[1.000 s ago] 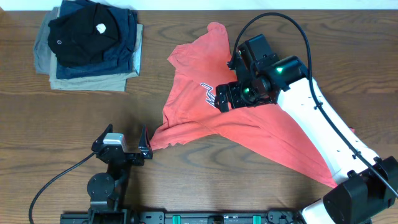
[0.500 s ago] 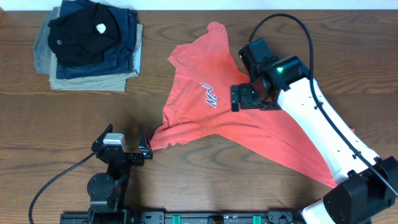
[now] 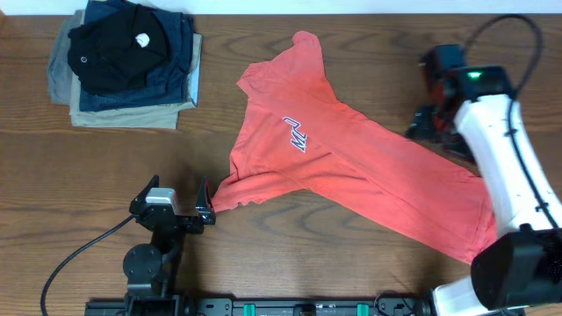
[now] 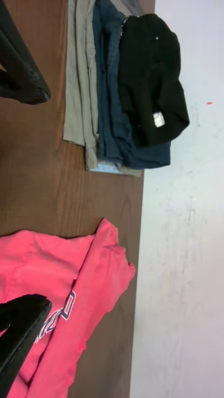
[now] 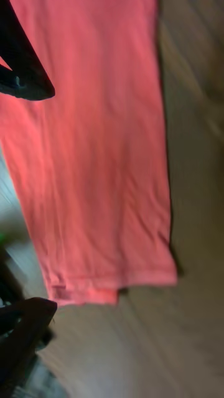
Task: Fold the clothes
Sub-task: 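Release the T-shirt and move the right gripper back to the right edge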
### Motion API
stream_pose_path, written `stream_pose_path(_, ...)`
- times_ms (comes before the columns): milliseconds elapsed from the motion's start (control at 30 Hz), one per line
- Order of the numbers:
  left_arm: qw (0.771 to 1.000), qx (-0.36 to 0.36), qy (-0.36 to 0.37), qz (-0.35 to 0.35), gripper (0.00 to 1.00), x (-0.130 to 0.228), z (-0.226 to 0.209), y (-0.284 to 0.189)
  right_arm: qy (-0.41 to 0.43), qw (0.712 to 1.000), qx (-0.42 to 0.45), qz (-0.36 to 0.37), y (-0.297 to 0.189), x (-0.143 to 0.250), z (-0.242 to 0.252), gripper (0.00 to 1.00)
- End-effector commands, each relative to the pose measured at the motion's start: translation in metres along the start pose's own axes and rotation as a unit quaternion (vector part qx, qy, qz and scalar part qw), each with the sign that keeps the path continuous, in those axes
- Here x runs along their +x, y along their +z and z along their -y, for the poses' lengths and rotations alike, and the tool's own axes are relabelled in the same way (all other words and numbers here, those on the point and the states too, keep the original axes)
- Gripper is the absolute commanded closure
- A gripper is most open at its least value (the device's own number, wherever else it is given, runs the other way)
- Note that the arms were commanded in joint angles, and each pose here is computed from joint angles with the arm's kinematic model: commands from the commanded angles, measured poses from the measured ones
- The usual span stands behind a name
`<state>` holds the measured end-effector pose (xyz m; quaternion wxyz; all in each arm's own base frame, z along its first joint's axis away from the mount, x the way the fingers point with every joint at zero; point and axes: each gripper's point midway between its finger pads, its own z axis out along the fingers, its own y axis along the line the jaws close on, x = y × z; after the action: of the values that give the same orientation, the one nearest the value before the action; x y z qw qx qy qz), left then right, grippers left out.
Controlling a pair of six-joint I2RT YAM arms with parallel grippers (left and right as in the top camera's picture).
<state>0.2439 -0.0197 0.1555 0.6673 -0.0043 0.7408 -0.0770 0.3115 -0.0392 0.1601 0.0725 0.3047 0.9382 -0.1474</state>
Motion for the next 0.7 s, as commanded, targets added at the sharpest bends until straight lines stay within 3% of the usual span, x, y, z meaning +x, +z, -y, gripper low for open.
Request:
stream_pose_path(0,1.000,0.001,0.005,-0.022,0.02,0.016,-0.001,0.001,0.053,0.998,-0.001,-0.020,0.005,-0.007,0.020,0.01)
stream_pose_path(433,1.000,0.001,0.005,-0.022,0.02,0.016,-0.001,0.001,0.156,0.987,-0.004,-0.026,0.051,-0.031,0.061,0.01)
stream_pose_path(667,1.000,0.001,0.005,-0.022,0.02,0.016,-0.001,0.001,0.192,0.980,0.008,-0.052,0.098,-0.015,0.083,0.05)
